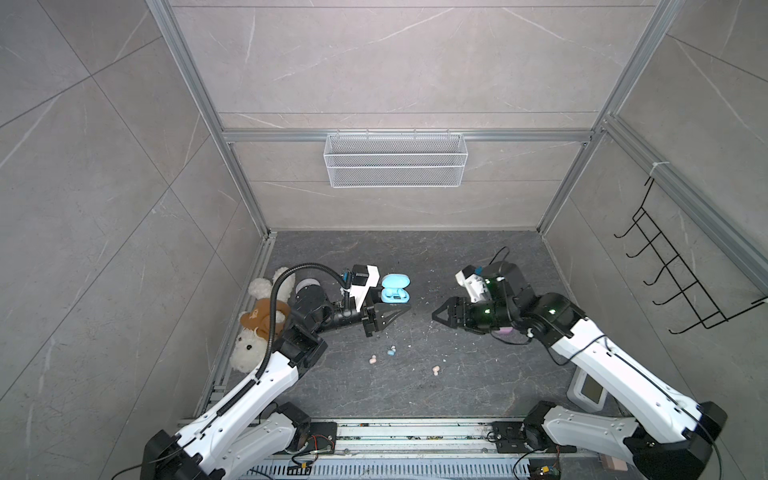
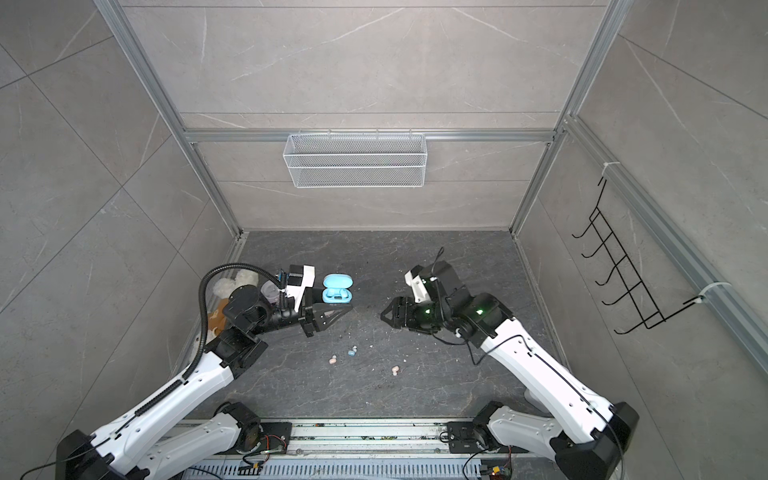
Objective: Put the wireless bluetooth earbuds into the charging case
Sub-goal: 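Move the right gripper down toward the second blue earbud on the table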
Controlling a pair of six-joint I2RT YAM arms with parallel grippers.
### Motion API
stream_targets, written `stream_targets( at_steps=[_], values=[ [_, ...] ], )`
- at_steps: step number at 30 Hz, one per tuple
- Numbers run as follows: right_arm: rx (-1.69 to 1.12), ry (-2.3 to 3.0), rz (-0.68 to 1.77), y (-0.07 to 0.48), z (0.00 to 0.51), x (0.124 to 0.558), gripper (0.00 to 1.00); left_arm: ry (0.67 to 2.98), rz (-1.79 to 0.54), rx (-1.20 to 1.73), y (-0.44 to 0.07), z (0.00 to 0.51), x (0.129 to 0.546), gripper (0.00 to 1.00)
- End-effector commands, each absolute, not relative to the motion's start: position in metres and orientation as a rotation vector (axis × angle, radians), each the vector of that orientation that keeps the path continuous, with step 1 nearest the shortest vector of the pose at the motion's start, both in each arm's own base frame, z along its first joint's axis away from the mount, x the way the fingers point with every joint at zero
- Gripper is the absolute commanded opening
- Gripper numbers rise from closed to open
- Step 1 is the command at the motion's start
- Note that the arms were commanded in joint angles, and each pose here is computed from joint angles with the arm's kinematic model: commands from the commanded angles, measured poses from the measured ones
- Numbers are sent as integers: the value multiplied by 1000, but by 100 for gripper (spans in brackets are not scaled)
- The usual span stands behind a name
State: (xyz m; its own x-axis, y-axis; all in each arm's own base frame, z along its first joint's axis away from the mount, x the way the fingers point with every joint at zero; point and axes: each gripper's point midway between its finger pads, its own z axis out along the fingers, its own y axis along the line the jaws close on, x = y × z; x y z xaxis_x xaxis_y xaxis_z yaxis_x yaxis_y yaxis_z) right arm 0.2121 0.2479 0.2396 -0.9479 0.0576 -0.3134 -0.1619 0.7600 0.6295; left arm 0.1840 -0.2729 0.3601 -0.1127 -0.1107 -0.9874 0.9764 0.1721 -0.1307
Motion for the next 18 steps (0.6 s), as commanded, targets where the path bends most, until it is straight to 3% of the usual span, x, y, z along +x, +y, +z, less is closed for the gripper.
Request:
stream_targets(
  at_steps=[1,7,18],
  values=[
    [-16,2707,885,273,203,223,69,1342,-1146,929,-263,351,182,27],
    [-173,2907,699,307,130,229,66,1350,-1119,910,-249,350,169,27],
    [-600,2991,648,360,75,255,59,1351,-1097,907,-237,354,155,27]
  ],
)
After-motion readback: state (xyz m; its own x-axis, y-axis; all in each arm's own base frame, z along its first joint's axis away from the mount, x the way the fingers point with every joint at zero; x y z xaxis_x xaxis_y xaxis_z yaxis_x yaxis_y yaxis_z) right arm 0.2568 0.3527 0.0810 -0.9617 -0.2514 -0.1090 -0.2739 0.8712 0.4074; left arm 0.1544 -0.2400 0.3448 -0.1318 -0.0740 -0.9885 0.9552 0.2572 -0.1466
